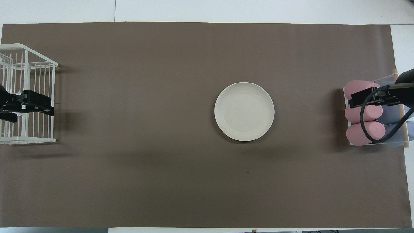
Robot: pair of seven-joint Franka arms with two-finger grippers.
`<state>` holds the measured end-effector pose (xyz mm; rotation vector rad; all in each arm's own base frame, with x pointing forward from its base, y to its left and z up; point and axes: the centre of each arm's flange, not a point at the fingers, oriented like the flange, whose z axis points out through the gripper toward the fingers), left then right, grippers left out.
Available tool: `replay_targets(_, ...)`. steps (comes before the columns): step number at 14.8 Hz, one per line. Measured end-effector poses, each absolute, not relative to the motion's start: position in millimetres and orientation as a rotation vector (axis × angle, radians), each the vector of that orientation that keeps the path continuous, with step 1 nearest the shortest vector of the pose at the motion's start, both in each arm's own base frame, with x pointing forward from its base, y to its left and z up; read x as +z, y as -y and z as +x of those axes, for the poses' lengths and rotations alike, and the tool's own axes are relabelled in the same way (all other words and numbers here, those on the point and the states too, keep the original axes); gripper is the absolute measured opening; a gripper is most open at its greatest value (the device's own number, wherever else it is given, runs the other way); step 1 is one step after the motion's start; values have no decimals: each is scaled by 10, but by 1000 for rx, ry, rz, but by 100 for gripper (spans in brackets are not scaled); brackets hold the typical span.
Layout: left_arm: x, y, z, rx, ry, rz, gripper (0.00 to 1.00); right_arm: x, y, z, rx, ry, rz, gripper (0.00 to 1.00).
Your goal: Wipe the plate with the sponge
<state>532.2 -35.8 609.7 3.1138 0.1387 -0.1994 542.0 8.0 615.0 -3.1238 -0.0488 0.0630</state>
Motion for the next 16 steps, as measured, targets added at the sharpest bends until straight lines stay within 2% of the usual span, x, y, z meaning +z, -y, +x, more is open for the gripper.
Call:
replay_targets(10,6101,331,5337,-183,-258,3111,100,6147,-112,5392,85,70,-3123,100)
replay_targets(16,5935,268,5373,-164,-294,3282,100,6212,-198,5482,-48,256,-3116,100)
